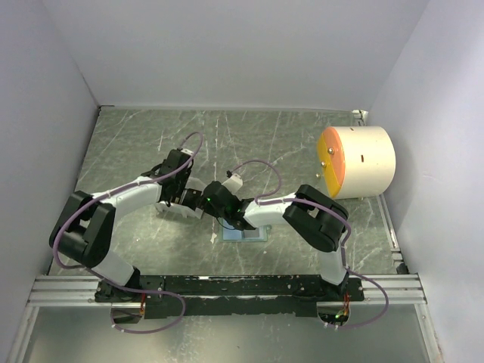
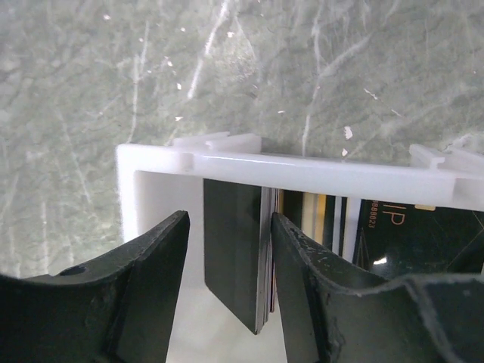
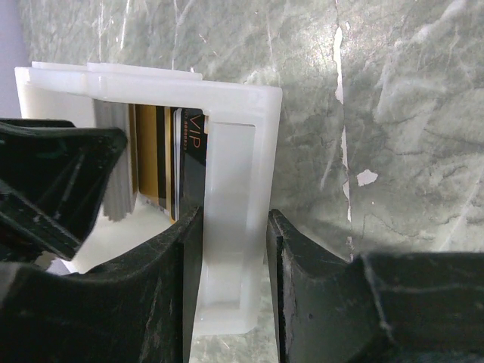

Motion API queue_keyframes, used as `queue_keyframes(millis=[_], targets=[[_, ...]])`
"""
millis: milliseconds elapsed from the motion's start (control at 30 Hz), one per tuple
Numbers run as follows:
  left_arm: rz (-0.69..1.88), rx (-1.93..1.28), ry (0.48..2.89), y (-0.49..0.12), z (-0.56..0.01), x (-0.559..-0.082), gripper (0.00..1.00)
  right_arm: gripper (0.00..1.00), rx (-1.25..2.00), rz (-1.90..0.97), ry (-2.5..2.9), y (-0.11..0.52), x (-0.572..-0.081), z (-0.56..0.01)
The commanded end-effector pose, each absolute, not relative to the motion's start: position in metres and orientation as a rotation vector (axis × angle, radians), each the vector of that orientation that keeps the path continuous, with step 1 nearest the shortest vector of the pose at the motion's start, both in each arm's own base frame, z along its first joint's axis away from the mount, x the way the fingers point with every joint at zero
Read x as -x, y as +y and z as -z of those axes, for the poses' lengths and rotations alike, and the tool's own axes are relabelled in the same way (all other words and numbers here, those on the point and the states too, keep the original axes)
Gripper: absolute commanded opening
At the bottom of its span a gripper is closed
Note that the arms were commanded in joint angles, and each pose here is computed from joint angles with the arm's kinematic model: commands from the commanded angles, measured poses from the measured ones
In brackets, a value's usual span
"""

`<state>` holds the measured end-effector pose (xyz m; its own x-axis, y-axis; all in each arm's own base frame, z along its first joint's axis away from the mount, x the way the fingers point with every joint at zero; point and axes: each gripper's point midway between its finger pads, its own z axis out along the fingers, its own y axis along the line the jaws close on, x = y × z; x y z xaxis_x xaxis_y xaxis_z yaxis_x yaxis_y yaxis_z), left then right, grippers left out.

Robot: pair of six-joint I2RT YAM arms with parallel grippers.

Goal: Put the credit cards into the card holder
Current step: Pick up the credit card from the storage box.

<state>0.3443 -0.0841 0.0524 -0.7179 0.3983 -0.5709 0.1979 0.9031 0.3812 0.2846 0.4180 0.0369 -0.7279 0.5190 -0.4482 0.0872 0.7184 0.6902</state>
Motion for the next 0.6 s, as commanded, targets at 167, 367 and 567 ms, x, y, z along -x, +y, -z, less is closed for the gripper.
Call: queue_keyframes(millis=[167, 367, 567], targets=[[-0.487, -0.394, 2.314, -0.069, -0.077, -0.358, 0.52, 0.36, -0.456, -0.827, 2.291, 0.410, -0.286, -0.027], [-0.478, -0.350, 2.322, -0.058, -0.083, -0.362, 0.48, 0.36, -0.451, -0.828, 2.297, 0.411, -0.285, -0.026], [-0.478, -0.323, 2.358, -0.048, -0.081, -0.362, 0.45, 0.36, -0.452, -0.829, 2.301, 0.411, -0.285, -0.026]])
